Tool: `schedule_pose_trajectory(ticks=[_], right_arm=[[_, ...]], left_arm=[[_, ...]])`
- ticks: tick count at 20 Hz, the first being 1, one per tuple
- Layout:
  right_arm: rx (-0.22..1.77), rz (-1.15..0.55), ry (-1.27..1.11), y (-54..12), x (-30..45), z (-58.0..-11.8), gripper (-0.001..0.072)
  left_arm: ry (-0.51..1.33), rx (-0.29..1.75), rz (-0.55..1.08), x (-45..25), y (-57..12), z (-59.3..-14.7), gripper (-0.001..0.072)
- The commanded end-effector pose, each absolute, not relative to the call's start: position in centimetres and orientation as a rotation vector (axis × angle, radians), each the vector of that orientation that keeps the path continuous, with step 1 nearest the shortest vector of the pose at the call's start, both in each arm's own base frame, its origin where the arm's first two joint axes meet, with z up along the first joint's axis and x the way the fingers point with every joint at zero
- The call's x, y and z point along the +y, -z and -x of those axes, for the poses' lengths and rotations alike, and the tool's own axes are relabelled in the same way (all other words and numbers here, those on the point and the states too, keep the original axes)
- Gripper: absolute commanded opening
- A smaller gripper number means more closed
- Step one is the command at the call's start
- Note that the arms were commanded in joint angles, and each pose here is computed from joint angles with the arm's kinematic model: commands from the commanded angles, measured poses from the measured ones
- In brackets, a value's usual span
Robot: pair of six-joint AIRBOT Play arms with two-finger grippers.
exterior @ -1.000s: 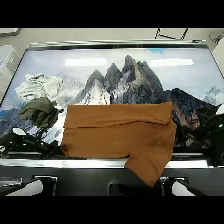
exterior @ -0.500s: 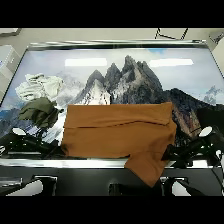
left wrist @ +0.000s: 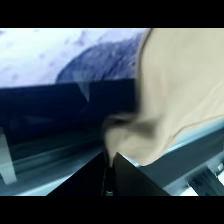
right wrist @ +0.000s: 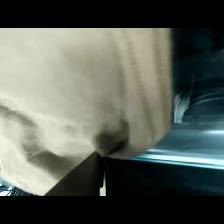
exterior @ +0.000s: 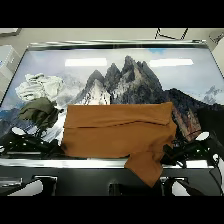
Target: Fold the clothes and pants, and hang the long-sleeved shirts on hangers.
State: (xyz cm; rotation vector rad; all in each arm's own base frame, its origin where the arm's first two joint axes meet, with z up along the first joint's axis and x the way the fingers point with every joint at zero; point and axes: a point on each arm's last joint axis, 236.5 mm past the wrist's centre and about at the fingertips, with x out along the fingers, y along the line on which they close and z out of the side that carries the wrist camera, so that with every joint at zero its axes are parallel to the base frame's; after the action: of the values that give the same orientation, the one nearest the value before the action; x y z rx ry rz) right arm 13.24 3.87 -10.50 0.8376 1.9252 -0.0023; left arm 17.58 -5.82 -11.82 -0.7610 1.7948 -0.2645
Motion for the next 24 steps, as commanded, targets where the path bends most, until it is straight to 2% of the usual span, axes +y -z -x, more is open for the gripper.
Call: schedule_pose_trajectory(ticks=[1, 4, 8, 13, 17, 20, 24], right_arm=[[1.850, -0.783, -0.042, 8.2, 2.9, -15.8, 0.0028], [1.693, -0.752, -0.009, 4.3, 0.6, -21.3, 0.0026], [1.522, -0.759, -0.050, 0.3, -0.7, -28.0, 0.0026], [1.356, -0.877, -0.080, -0.2, -2.0, -37.2, 0.0027], [1.323, -0.861, -0.077, 2.7, -1.9, -43.2, 0.0029], [1.288, -0.848, -0.069, 5.1, -1.3, -47.0, 0.0030], [1.339, -0.847, -0.076, 7.8, -0.3, -47.0, 0.0030]], left_arm=[[0.282, 1.737, 0.725, -5.2, 10.1, -19.4, 0.0027], [0.334, 1.658, 0.716, -5.0, 6.8, -22.6, 0.0027], [0.361, 1.415, 0.806, -5.5, 3.1, -30.1, 0.0027], [0.367, 1.409, 0.775, -6.3, 3.5, -37.7, 0.0027], [0.362, 1.428, 0.788, -7.4, 4.9, -43.9, 0.0027], [0.332, 1.466, 0.829, -7.8, 6.9, -45.5, 0.0027], [0.329, 1.549, 0.857, -8.1, 9.1, -44.4, 0.0031]])
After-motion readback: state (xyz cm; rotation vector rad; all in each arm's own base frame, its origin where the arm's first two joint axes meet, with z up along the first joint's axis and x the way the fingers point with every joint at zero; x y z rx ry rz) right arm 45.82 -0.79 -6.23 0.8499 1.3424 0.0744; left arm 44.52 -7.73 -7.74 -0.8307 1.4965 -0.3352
